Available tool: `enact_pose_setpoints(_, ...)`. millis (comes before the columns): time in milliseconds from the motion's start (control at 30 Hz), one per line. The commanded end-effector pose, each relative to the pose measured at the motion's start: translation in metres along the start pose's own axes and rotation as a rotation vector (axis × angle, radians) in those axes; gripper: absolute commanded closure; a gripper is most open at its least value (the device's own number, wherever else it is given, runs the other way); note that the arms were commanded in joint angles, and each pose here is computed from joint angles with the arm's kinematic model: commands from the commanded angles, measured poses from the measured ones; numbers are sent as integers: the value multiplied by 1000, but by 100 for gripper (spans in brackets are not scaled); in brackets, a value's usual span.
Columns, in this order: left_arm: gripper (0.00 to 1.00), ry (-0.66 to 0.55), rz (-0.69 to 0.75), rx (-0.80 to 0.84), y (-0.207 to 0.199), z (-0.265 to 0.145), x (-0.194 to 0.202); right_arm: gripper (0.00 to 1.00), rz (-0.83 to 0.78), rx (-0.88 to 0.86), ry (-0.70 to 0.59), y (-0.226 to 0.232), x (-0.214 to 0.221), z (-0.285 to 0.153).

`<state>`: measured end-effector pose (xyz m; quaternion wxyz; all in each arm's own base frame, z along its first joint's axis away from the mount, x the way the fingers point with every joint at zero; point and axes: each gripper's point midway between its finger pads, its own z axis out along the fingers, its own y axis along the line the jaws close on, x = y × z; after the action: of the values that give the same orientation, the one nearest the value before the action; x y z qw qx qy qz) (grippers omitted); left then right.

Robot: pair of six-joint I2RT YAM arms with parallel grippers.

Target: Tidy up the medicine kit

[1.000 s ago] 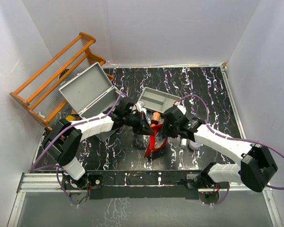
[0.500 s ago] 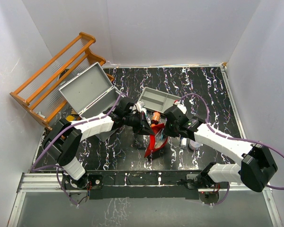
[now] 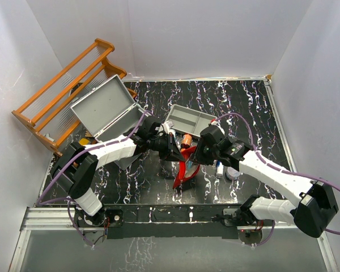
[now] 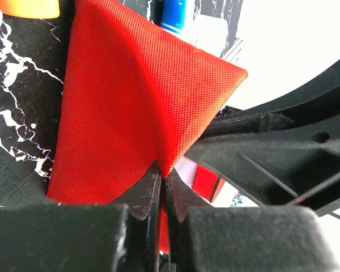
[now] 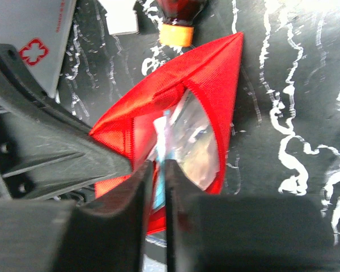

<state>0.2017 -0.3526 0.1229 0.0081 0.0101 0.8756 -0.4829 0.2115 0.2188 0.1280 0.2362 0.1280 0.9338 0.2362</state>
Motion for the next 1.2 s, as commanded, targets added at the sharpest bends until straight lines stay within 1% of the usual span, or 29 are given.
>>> enact_pose_setpoints(0,100,11,38,33,-17,-5,0,75,55,-142,6,32,-3,-11)
enact_pose_setpoints(33,100,11,39,32,-17,-6,0,69,51,-137,-3,32,-5,-12)
enact_pose_setpoints(100,100,14,45,32,-17,-6,1,64,29,-90,-44,23,-13,-14)
enact_pose_setpoints(200,100,18,58,28,-16,-7,3,61,-64,-58,-141,18,-35,-22)
enact_pose_setpoints(333,100,44,92,21,-15,-10,7,59,-284,-41,-204,18,-57,-30)
enact_pose_setpoints(467,100,74,124,29,-15,-11,11,58,-492,-10,-186,10,-60,-25)
enact_pose_setpoints(600,100,87,139,43,-18,-12,13,60,-596,67,-136,-9,-58,-10)
enact_pose_setpoints(767,100,92,146,48,-19,-12,13,63,-629,94,-79,-20,-48,10)
enact_pose_setpoints(933,100,97,142,45,-18,-12,14,66,-598,90,-119,-16,-54,19)
enact_pose_setpoints(1033,100,98,144,47,-19,-12,14,68,-556,48,-159,-6,-58,25)
enact_pose_setpoints(1167,100,101,143,46,-19,-11,13,73,-507,8,-163,2,-56,35)
